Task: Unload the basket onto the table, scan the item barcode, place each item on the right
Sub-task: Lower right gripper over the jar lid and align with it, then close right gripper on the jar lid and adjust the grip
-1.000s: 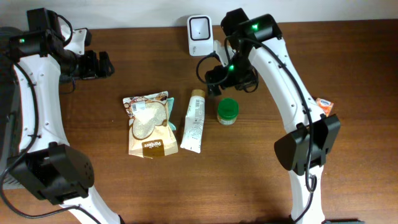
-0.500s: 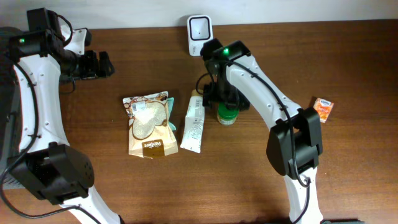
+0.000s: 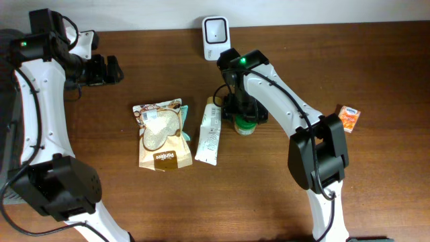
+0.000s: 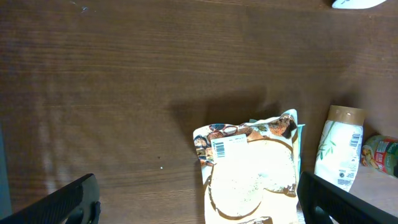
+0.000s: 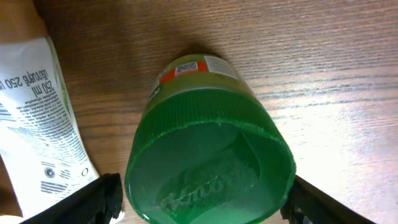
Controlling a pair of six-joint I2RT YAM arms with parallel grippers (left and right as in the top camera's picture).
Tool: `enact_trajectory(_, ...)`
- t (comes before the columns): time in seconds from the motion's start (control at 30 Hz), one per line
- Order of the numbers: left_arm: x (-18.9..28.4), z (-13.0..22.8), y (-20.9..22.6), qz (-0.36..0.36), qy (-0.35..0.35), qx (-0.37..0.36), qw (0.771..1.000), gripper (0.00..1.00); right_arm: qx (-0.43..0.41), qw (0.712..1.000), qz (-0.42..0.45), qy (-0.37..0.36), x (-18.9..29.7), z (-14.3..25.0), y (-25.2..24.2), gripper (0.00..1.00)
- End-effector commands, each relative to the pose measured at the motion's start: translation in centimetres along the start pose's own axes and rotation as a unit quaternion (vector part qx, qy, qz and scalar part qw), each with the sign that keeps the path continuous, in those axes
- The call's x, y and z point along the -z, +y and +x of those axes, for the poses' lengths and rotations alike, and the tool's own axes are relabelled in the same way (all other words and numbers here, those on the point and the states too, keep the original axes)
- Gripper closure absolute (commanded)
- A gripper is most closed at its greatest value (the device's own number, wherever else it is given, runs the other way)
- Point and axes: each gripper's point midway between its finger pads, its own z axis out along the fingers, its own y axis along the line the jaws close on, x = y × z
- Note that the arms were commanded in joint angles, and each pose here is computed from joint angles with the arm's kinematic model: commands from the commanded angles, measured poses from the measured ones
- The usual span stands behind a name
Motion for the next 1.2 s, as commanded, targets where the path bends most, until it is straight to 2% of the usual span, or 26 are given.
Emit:
enact_trajectory(0.0, 1.1, -0.3, -0.4, 0.002, -0.014, -0.012, 1.000, 0.01, 0.011, 1.000, 0.011, -0.006, -0.1, -0.2, -0.3, 0.22)
enact_trajectory(0.17, 1.1, -0.3, -0.4, 0.002, -0.014, -0.012, 1.000, 0.01, 0.013, 1.000, 0.011, -0.006, -0.1, -0.2, -0.4, 0.35)
enact_trajectory(0.37, 1.1, -0.3, -0.4, 0.002, -0.014, -0.012, 1.000, 0.01, 0.061, 0.998, 0.008, -0.014, -0.1, -0.7, -0.3, 0.35)
enact_trajectory(0.53, 1.1, -0.3, -0.4, 0.002, -0.014, -0.012, 1.000, 0.01, 0.152, 0.988, 0.005, -0.023, -0.1, -1.1, 0.0, 0.35)
enact_trajectory(0.63, 1.1, -0.3, -0.4, 0.002, -0.014, -0.012, 1.000, 0.01, 0.243, 0.970, 0.006, -0.027, -0.1, -1.3, 0.2, 0.35)
enact_trajectory(0.7, 1.1, -0.3, -0.4, 0.002, -0.014, -0.012, 1.000, 0.01, 0.350, 0.936, 0.008, -0.030, -0.1, -1.5, 0.3, 0.35)
enact_trajectory(0.83, 1.1, -0.3, -0.4, 0.002, -0.014, -0.012, 1.000, 0.01, 0.477, 0.878, 0.012, -0.029, -0.1, -1.5, 0.3, 0.32)
enact_trajectory(0.87, 1.1, -0.3, -0.4, 0.002, -0.014, -0.012, 1.000, 0.01, 0.517, 0.855, 0.013, -0.028, -0.1, -1.5, 0.3, 0.30)
enact_trajectory(1.0, 1.1, -0.3, -0.4, 0.002, -0.014, -0.012, 1.000, 0.01, 0.612, 0.790, 0.016, -0.032, -0.1, -1.7, 0.4, 0.24)
enact_trajectory(1.07, 1.1, -0.3, -0.4, 0.002, -0.014, -0.012, 1.000, 0.01, 0.676, 0.736, 0.019, -0.030, -0.1, -1.7, 0.4, 0.23)
enact_trajectory(1.17, 1.1, -0.3, -0.4, 0.002, -0.014, -0.012, 1.000, 0.01, 0.739, 0.673, 0.022, -0.029, -0.1, -1.7, 0.4, 0.23)
